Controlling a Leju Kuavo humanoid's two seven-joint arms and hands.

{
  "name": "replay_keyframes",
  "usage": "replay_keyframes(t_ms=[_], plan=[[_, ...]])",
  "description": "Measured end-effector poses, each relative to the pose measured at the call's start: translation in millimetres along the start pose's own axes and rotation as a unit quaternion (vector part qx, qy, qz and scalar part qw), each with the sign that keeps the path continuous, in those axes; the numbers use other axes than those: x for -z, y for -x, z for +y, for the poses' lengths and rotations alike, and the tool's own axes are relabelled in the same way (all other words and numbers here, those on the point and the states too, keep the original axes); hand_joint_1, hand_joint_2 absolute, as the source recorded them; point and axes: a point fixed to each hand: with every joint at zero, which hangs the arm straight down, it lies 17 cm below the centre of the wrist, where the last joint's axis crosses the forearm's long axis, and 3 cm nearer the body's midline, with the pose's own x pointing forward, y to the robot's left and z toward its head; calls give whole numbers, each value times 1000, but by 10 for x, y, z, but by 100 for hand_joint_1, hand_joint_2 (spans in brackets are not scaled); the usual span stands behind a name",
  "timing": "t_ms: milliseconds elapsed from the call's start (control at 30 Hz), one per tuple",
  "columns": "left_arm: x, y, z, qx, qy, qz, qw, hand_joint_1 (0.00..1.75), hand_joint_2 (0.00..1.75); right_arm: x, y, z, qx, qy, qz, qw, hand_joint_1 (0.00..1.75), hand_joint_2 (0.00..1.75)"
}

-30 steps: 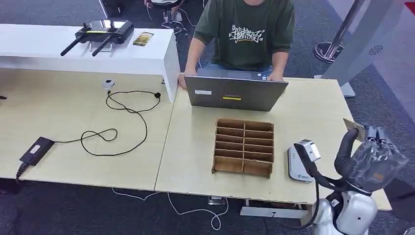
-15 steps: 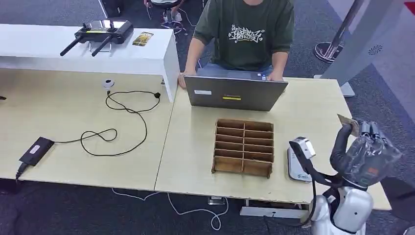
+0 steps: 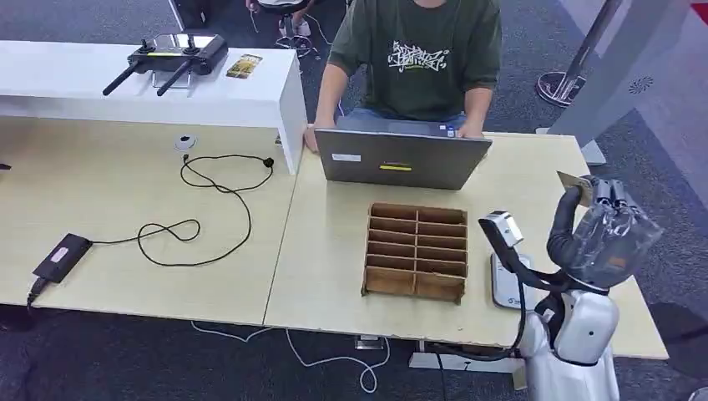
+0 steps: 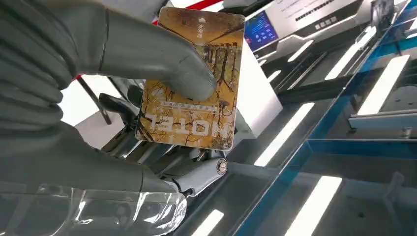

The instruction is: Pass the card to the sensor for recognition and then transmit it.

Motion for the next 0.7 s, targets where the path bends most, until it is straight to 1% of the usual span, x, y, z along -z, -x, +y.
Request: replay_keyframes(t_ms=[67,233,700], plan=[[-7,-1,-14,9,0,-1,1000,0,0,67,-129,62,6,-2,-13,1000,175,175],[-9,-4,-19,10,1,-1,1000,0,0,113,-222,122,9,-5,-20,1000,175,175],[-9,2,-18,11,0,1,1000,0,0,119,-630,294,27,-21,-55,998,175,175]])
